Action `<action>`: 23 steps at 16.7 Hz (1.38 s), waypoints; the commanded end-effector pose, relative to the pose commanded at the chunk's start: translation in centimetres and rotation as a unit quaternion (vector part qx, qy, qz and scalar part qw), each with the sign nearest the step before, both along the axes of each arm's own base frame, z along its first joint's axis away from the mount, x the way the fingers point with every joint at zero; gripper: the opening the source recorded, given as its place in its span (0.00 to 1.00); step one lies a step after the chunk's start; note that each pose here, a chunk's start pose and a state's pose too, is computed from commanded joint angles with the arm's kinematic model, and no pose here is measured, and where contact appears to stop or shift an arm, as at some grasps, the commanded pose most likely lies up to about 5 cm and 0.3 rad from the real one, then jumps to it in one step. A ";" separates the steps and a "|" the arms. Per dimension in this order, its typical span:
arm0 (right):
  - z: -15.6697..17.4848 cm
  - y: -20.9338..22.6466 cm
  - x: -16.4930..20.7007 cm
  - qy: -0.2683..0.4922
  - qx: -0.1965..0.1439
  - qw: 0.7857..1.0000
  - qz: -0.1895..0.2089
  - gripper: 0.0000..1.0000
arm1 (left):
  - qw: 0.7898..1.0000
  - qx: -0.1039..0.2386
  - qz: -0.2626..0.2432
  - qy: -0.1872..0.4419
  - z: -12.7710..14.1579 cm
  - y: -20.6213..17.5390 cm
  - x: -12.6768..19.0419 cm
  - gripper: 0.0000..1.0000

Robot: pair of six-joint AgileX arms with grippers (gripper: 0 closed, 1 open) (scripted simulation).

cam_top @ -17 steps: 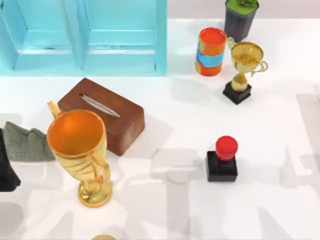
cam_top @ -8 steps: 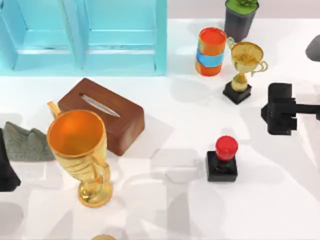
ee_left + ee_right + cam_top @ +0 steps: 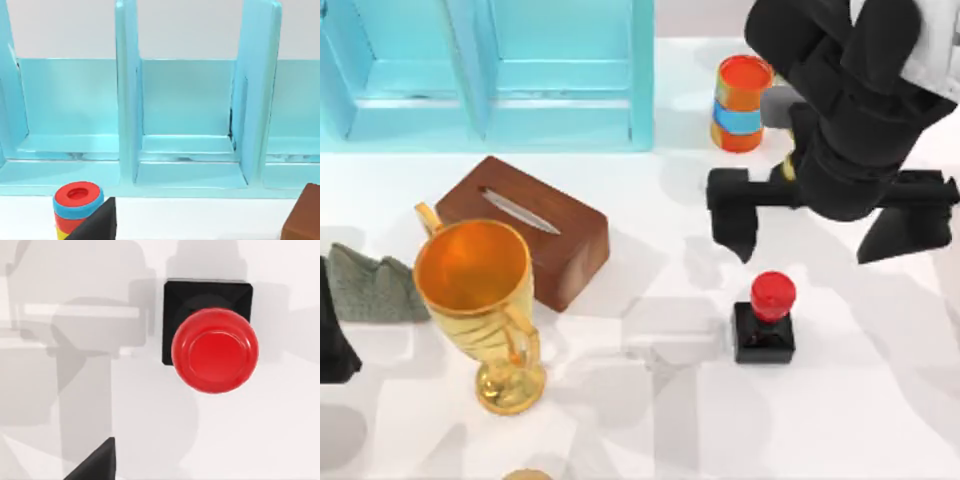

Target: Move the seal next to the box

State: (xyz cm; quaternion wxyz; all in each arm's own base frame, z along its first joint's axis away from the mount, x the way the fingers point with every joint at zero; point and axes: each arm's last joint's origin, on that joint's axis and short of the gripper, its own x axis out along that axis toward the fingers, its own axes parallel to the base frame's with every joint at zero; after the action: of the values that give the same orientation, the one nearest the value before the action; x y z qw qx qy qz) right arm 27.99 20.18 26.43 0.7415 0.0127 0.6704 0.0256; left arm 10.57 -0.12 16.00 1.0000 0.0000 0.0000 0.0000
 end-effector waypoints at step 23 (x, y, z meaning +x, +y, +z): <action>-11.4 1.8 2.8 0.050 -0.027 0.998 -0.014 1.00 | 1.000 0.000 0.000 0.000 0.0 0.0 0.0 1.00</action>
State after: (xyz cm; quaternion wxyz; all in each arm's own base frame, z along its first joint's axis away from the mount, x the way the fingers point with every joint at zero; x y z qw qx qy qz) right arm 30.78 21.93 15.01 0.7071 0.0036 0.7071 -0.0035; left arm 10.57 -0.12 16.00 1.0000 0.0000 0.0000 0.0000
